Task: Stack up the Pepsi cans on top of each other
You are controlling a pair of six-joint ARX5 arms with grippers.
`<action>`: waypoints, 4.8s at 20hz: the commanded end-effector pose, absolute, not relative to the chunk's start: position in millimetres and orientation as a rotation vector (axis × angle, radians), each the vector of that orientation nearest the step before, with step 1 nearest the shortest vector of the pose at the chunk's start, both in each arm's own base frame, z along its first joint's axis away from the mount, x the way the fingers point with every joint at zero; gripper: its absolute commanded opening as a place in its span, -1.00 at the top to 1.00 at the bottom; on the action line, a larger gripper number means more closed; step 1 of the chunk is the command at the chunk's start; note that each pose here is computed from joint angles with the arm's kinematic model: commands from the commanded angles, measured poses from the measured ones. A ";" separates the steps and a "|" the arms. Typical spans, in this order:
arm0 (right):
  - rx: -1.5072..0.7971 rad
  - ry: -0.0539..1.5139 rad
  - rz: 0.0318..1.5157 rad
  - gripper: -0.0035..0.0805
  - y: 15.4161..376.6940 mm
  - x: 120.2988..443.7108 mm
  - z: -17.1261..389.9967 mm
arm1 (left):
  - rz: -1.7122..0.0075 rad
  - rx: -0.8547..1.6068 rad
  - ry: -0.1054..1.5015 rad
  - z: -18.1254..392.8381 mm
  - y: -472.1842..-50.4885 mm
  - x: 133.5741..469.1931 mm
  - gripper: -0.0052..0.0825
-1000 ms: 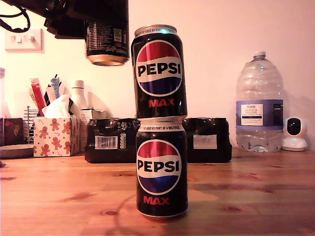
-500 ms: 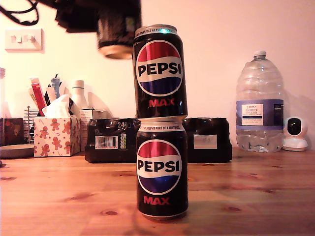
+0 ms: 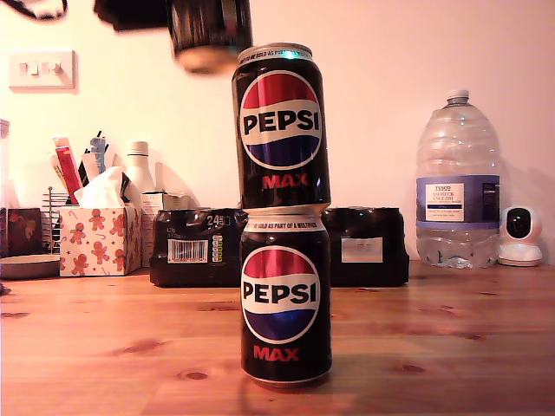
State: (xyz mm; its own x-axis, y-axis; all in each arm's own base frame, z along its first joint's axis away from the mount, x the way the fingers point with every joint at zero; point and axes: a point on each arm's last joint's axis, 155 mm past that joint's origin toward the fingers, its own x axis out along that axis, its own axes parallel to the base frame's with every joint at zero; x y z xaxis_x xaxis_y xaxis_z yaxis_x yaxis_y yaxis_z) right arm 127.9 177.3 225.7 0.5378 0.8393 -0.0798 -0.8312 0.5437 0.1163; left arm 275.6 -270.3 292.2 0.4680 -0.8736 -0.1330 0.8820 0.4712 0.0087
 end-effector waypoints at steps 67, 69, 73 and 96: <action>0.018 0.064 0.950 0.94 173.9 137.4 231.7 | -1.261 0.112 0.131 281.5 -328.6 235.7 0.18; 0.018 0.065 0.950 0.94 173.9 137.3 231.6 | -1.236 0.117 0.124 282.3 -327.2 240.2 0.18; 0.018 0.065 0.950 0.94 173.9 137.3 231.6 | -1.229 0.115 0.133 280.9 -326.5 241.2 0.18; 0.017 0.068 0.949 0.94 173.9 137.3 230.8 | -1.221 0.067 0.166 281.4 -327.2 240.6 -0.93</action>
